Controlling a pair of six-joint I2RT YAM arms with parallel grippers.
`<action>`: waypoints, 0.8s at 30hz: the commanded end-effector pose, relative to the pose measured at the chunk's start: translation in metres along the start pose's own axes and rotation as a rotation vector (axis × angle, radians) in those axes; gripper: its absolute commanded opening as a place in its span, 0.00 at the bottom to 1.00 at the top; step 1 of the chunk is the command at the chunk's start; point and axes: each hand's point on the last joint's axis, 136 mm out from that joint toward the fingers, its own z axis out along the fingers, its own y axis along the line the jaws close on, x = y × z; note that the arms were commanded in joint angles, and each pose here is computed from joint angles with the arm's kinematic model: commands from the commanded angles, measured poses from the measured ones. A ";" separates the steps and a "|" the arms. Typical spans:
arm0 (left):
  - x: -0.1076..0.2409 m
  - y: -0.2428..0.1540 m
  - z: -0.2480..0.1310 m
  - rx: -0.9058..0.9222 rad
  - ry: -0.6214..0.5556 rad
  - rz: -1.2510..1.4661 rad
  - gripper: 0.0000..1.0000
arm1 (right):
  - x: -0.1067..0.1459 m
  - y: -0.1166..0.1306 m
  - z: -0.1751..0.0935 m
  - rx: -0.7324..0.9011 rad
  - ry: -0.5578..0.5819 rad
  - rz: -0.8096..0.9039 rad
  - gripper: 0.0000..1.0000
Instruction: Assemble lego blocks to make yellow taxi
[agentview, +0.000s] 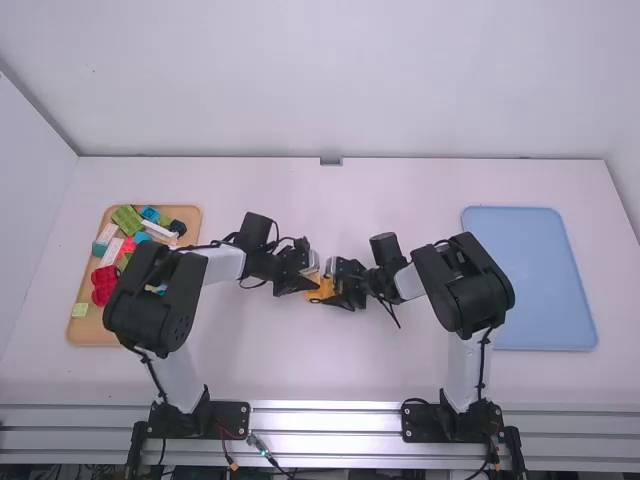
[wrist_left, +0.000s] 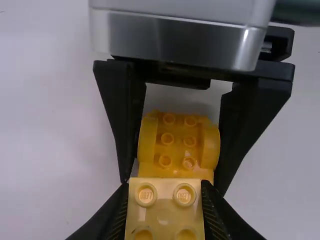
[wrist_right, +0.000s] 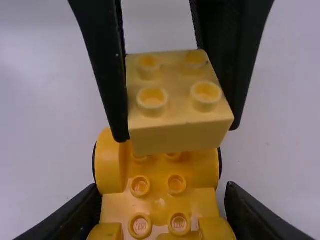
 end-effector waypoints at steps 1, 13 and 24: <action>-0.010 -0.004 0.004 0.032 -0.030 0.027 0.03 | 0.003 0.003 0.002 -0.019 -0.008 0.004 0.55; -0.005 -0.013 0.018 0.042 0.044 0.076 0.02 | 0.004 0.008 0.002 -0.038 -0.009 -0.003 0.55; 0.010 -0.012 0.027 0.044 0.079 0.020 0.02 | 0.005 0.007 0.002 -0.034 -0.002 0.004 0.54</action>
